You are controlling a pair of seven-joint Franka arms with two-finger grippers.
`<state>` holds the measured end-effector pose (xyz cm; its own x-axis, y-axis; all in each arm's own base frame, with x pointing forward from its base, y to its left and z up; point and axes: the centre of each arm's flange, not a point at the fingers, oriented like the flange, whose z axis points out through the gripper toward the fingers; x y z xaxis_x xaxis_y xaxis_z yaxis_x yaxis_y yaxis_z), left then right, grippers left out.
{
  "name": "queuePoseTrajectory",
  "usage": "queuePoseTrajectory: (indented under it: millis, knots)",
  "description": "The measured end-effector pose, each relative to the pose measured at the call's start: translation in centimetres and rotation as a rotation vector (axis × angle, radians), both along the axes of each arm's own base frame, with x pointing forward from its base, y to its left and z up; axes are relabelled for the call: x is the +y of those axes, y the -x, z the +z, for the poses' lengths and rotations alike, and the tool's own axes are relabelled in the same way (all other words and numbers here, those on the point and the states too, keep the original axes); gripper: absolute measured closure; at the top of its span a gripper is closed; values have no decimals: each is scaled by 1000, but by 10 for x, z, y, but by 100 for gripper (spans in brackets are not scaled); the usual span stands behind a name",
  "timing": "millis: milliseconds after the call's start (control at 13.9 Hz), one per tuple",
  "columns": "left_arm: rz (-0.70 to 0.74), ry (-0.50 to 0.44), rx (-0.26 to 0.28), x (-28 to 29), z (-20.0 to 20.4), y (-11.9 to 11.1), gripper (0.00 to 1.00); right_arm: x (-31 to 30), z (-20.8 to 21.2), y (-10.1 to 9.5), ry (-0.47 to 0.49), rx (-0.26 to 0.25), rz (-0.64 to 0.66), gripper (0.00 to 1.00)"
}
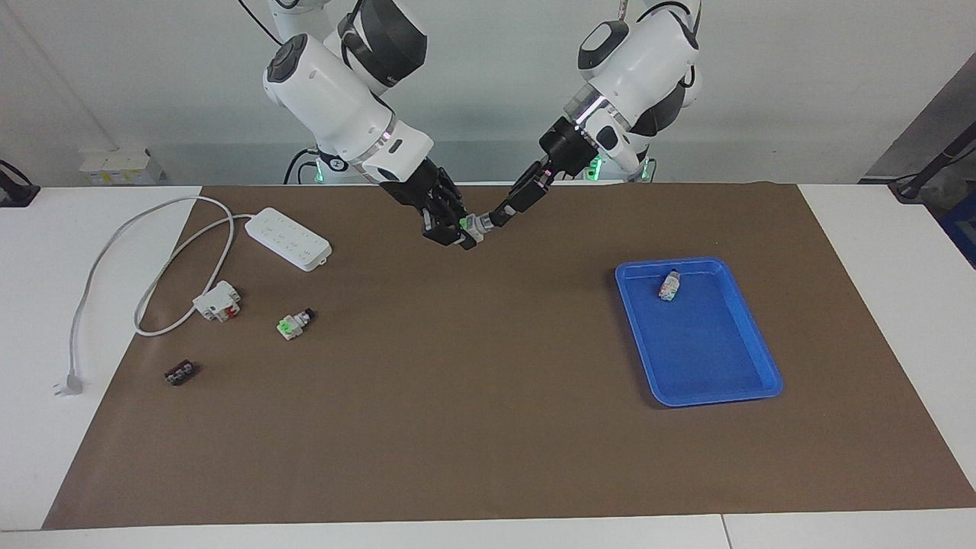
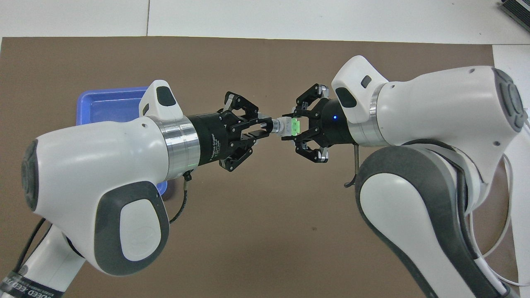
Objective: Turn and place switch with both arms
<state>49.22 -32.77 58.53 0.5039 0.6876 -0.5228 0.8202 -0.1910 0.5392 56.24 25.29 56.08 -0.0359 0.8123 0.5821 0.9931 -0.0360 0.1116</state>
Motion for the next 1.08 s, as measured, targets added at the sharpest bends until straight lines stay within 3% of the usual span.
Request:
queuePoseTrajectory:
  millis: [647, 1079]
  knots:
    - [-12, -7, -26, 0, 0, -1, 87, -1, 0, -1, 0, -2, -3, 59]
    - [-30, -14, -51, -1, -1, -1, 89, -3, 0, -1, 0, -3, -6, 59]
